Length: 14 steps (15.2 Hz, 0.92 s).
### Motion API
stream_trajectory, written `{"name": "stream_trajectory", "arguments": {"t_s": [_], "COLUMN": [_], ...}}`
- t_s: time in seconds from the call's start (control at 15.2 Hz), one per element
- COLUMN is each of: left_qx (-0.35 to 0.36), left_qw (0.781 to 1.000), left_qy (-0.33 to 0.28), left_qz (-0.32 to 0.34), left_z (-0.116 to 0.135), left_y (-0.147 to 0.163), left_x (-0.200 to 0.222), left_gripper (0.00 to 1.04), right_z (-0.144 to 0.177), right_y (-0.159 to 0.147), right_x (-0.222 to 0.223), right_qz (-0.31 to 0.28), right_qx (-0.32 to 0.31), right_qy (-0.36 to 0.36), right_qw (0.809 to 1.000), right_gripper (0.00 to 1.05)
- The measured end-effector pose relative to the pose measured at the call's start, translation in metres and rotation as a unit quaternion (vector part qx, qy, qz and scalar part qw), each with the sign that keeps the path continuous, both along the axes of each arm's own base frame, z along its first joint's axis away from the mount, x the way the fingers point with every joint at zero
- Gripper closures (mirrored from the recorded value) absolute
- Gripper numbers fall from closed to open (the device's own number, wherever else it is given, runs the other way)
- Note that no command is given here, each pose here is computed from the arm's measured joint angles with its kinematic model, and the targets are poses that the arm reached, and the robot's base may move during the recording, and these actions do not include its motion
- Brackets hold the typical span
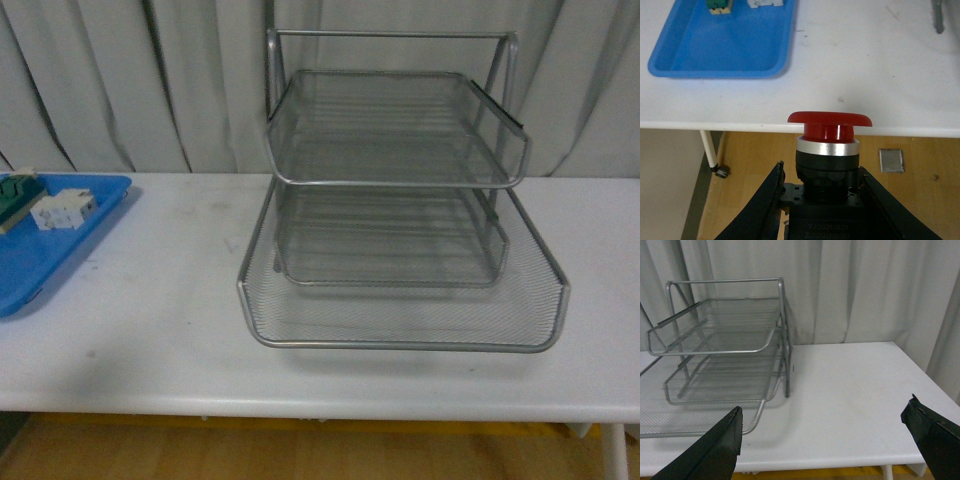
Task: Place button on rack with both arms
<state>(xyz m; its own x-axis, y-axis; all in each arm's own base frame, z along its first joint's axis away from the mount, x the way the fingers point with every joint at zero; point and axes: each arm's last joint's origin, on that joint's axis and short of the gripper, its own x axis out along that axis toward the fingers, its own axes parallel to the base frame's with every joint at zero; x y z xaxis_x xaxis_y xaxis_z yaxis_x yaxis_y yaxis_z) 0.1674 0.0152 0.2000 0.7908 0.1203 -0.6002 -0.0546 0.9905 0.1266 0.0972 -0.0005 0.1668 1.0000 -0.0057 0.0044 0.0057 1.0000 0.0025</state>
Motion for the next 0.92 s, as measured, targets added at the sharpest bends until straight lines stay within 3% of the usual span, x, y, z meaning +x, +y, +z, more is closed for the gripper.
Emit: {"name": "stream_trajectory", "arguments": {"t_s": [0.59, 0.66, 0.79, 0.92], "left_qx": [-0.001, 0.033, 0.129, 0.133], "left_qw": [1.000, 0.998, 0.979, 0.956], "left_qy": [0.000, -0.049, -0.122, -0.164], "left_qz": [-0.002, -0.003, -0.105, -0.206], "left_z": [0.000, -0.003, -0.008, 0.001], "left_y": [0.000, -0.003, -0.039, -0.086], "left_x": [0.000, 0.004, 0.035, 0.072], "left_gripper": [0.68, 0.68, 0.68, 0.68], "right_z": [0.000, 0.000, 0.000, 0.000], "right_y": [0.000, 0.000, 0.000, 0.000], "right_x": [0.000, 0.000, 0.000, 0.000], "right_qz": [-0.001, -0.001, 0.001, 0.000], "right_qx": [0.000, 0.000, 0.000, 0.000], "right_qy": [0.000, 0.000, 0.000, 0.000], "right_qw": [1.000, 1.000, 1.000, 1.000], "right_gripper": [0.06, 0.06, 0.06, 0.06]}}
